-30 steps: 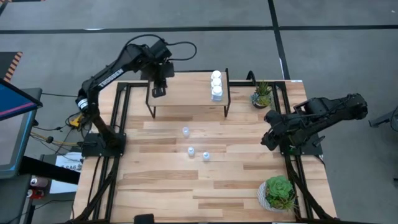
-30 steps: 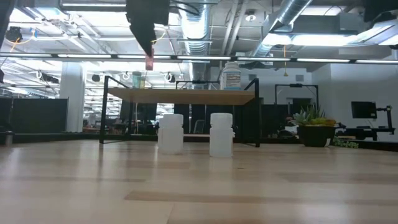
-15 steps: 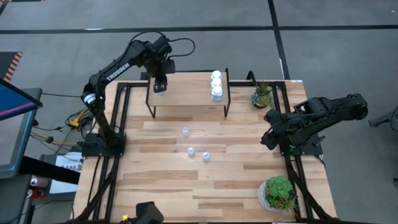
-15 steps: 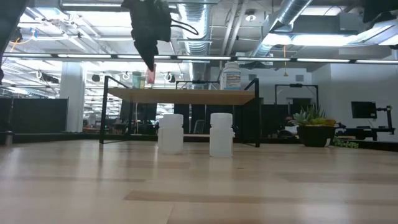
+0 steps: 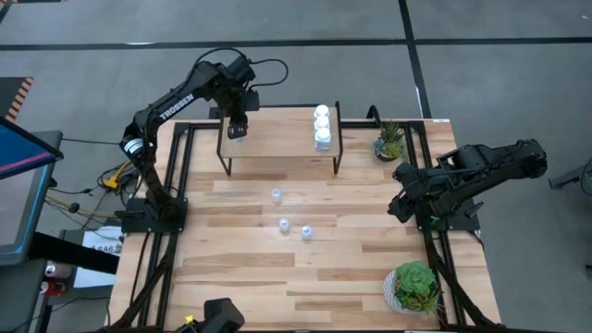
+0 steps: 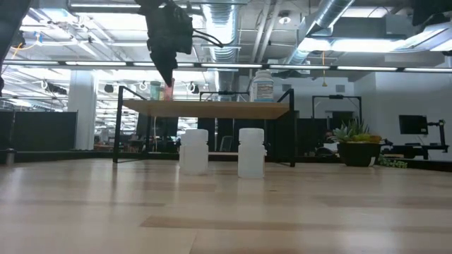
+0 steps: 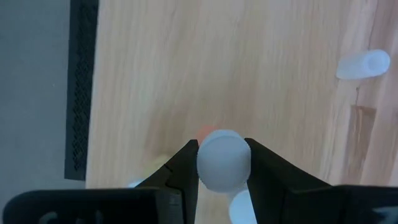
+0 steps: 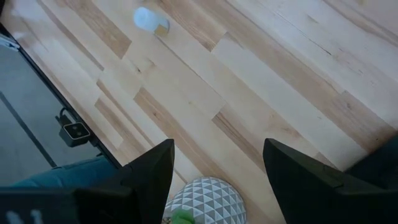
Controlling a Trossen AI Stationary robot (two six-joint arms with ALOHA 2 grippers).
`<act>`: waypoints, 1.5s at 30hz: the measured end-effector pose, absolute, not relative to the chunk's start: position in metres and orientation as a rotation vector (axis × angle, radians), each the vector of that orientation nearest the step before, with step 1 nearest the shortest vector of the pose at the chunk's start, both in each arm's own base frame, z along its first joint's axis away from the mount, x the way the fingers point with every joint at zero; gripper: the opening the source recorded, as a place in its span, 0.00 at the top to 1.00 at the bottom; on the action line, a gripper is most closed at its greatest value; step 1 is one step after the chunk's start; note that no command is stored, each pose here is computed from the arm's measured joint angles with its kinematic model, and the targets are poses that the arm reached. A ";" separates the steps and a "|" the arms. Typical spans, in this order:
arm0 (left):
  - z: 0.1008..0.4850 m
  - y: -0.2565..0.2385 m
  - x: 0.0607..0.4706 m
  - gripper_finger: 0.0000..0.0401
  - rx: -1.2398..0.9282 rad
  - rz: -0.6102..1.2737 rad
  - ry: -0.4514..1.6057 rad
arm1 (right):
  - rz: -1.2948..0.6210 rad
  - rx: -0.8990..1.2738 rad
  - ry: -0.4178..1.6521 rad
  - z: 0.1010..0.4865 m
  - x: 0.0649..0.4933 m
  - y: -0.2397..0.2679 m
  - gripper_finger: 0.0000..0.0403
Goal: Pick and place medicine bottles onto shelf by color
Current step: Put the small pink pill bottle on the shelf
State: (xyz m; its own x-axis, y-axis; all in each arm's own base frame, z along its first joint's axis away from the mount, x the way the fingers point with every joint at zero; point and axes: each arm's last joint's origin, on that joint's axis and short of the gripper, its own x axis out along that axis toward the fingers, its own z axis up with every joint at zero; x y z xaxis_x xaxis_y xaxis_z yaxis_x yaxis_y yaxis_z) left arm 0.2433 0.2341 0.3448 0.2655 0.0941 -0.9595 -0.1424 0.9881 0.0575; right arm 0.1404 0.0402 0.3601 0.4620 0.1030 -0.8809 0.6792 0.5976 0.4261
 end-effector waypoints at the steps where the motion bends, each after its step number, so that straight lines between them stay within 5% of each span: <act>1: 0.345 0.234 0.243 0.78 -0.037 0.157 1.292 | -0.418 0.886 1.052 0.360 0.140 0.040 0.33; 30: 0.331 0.234 0.245 0.78 -0.017 0.147 1.331 | -0.418 0.887 1.053 0.360 0.140 0.040 0.33; 45: 0.331 0.234 0.245 0.56 -0.046 0.171 1.327 | -0.416 0.887 1.054 0.360 0.140 0.040 0.33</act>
State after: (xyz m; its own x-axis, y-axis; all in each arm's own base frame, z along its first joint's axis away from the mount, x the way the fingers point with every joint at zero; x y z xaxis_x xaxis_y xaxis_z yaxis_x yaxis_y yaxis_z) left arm 0.2450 0.2345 0.3310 0.2305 0.0983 -0.9681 -0.1508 0.9865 0.0643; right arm 0.1404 0.0403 0.3601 0.4613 0.1056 -0.8810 0.6789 0.5972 0.4271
